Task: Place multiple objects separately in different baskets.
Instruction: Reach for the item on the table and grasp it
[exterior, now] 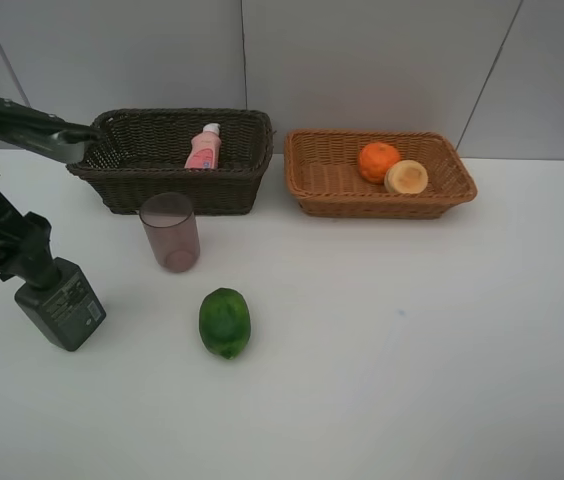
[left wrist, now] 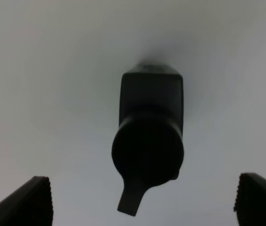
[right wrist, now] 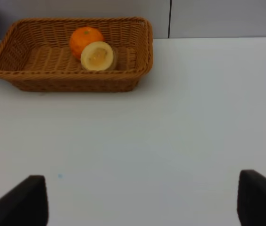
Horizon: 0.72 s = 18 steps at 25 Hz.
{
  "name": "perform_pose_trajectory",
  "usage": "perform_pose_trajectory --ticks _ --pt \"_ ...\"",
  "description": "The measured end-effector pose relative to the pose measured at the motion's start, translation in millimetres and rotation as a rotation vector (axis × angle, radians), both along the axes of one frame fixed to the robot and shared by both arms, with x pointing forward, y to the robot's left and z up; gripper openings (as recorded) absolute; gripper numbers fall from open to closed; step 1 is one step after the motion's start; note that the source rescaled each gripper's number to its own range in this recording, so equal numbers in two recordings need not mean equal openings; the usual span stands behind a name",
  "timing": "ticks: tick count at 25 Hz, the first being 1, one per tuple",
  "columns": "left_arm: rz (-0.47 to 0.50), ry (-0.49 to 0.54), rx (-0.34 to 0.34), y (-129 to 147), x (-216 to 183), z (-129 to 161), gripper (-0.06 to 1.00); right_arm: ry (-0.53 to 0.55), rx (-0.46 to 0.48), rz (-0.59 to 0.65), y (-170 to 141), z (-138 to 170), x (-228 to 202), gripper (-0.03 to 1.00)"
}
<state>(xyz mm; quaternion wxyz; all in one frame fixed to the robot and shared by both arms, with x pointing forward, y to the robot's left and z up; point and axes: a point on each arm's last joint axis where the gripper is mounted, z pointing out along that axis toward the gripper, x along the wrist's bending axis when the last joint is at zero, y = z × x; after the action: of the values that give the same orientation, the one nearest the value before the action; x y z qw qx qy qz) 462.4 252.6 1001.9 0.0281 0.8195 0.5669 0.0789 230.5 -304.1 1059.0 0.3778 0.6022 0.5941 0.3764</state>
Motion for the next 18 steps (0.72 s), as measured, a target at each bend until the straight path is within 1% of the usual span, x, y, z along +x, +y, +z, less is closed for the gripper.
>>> perform_pose_trajectory --ticks 8,13,18 --pt "-0.003 0.063 0.019 -1.9 8.2 -17.9 1.00 0.000 0.000 0.000 0.0 0.0 0.0 0.71" --pt "-0.006 0.066 0.018 -3.6 14.5 -27.0 1.00 0.000 0.000 0.000 0.0 0.0 0.0 0.71" --pt "-0.009 0.095 0.025 -4.7 18.8 -37.8 1.00 0.000 0.000 0.000 0.0 0.0 0.0 0.71"
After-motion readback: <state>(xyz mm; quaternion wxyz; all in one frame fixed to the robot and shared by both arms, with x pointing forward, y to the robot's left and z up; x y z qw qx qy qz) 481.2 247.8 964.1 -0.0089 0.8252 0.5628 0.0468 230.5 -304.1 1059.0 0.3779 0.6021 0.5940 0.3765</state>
